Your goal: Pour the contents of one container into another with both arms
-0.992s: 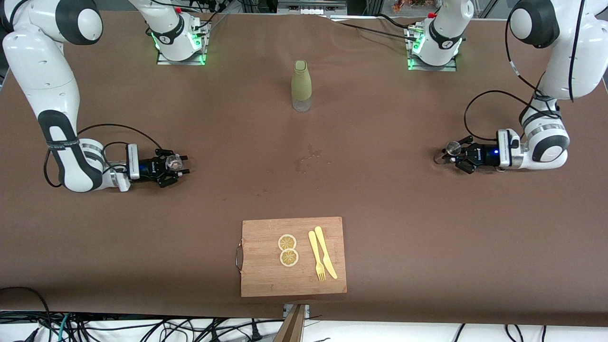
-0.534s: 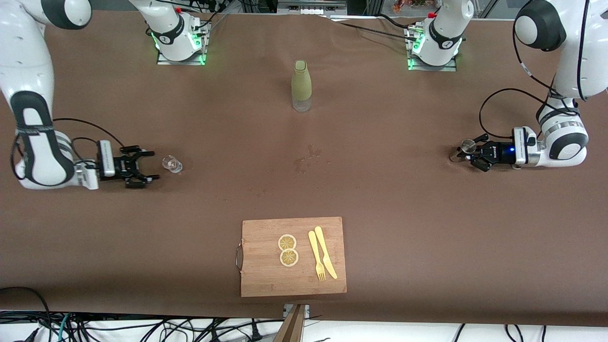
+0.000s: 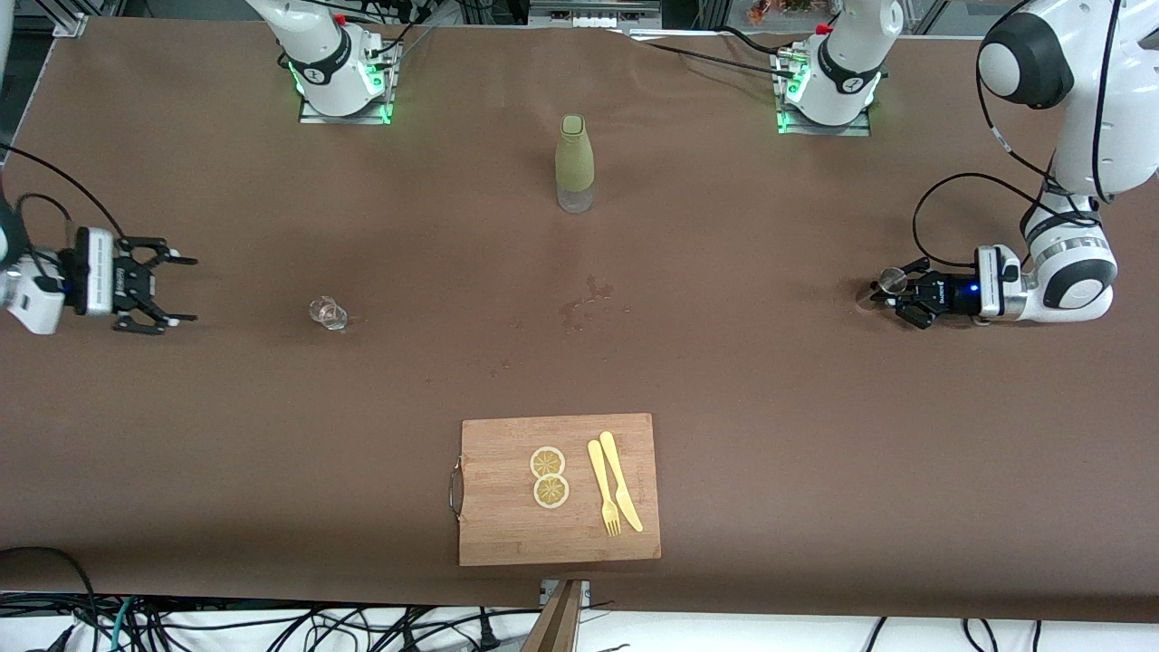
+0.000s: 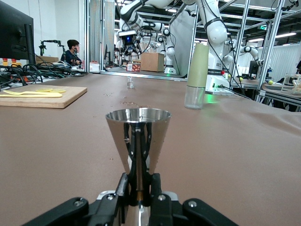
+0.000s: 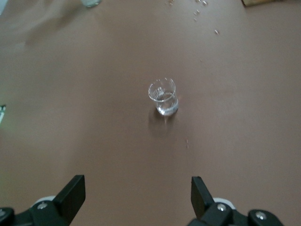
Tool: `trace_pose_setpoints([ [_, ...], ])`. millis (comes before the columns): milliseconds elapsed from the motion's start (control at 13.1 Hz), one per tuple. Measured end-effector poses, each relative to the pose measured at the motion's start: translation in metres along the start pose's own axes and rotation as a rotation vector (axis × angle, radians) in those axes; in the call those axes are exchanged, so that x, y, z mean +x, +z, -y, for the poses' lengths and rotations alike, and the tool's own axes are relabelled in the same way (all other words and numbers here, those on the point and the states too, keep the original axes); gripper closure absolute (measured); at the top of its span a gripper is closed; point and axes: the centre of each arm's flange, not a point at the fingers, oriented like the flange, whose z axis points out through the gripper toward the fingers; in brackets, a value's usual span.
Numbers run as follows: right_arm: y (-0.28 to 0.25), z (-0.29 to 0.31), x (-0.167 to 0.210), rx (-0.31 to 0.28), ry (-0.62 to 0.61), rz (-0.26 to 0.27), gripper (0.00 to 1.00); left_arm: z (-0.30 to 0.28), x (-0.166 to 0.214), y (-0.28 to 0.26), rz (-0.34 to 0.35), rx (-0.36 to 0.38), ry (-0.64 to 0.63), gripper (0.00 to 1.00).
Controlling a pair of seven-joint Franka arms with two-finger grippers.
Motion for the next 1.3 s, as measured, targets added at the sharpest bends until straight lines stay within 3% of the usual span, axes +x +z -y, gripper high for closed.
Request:
trace_pose_setpoints([
  [229, -0.048, 0.027, 0.026, -0.055, 0.208, 0.111, 0.00, 0.000, 0.000, -0.008, 0.005, 0.009, 0.005, 0.73],
  [305, -0.058, 0.034, 0.034, -0.070, 0.271, 0.141, 0.00, 0.000, 0.001, -0.009, 0.011, 0.004, 0.006, 0.66],
  [534, -0.085, 0.054, 0.070, -0.113, 0.455, 0.242, 0.00, 0.000, 0.001, -0.014, 0.021, 0.005, 0.008, 0.37],
  [763, -0.104, 0.080, 0.124, -0.158, 0.630, 0.333, 0.00, -0.007, 0.008, -0.046, 0.082, 0.005, -0.006, 0.04],
  [992, -0.111, 0.101, 0.168, -0.223, 0.872, 0.383, 0.00, -0.014, 0.046, -0.089, 0.191, -0.015, -0.034, 0.00],
  [1298, -0.100, 0.105, 0.206, -0.330, 1.200, 0.404, 0.00, -0.016, 0.152, -0.150, 0.447, 0.028, -0.167, 0.00],
])
